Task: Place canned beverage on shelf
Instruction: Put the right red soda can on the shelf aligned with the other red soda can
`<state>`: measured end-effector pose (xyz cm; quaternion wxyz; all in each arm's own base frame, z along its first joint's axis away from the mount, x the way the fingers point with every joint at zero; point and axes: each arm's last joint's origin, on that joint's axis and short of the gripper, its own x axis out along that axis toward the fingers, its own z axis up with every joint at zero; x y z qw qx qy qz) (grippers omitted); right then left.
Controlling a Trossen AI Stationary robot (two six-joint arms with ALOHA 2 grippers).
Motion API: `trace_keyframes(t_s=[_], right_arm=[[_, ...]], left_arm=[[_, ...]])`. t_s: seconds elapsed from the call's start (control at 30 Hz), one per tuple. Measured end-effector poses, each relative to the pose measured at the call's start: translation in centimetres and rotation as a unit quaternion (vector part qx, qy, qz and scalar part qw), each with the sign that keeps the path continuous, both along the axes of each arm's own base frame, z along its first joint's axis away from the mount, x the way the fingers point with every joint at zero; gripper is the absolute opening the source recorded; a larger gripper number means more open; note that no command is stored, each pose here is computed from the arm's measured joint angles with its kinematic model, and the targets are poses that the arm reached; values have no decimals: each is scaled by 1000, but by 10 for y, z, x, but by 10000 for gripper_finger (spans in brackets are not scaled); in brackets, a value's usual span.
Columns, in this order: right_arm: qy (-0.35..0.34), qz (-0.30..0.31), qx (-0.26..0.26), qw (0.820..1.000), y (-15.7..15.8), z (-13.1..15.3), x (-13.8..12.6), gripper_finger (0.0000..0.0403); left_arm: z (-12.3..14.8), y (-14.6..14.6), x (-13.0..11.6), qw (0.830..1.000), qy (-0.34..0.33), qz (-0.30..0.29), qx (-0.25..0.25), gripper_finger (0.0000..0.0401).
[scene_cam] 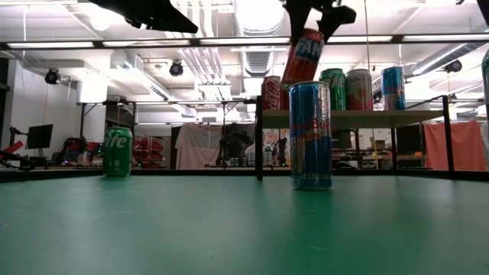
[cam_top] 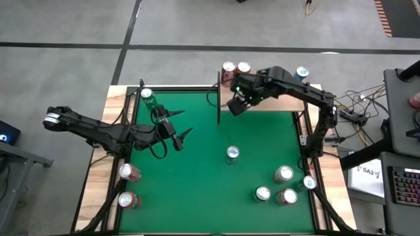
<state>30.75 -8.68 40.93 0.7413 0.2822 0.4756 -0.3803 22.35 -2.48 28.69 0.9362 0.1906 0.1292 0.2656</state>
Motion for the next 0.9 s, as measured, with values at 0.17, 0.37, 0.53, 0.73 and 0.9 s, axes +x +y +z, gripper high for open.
trace_keyframes(t_s=[0.17, 0.37, 0.53, 0.73, 0.9], right_arm=[[5, -18, 4, 1000, -26, 0, -8, 288], [13, -28, 1, 1000, -44, -2, -14, 288], [23, -25, 4, 999, -53, -7, -13, 288], [30, -21, 6, 999, -54, -11, -9, 288], [40, -18, 9, 999, -57, -18, -4, 288]], left_arm=[[0, 0, 0, 1000, 0, 0, 0, 338], [0, 0, 0, 1000, 0, 0, 0, 338], [-3, -1, 3, 1000, 8, 0, 2, 338], [-8, -1, 6, 1000, 23, -1, 11, 338], [-6, -1, 7, 1000, 14, 3, 13, 338]])
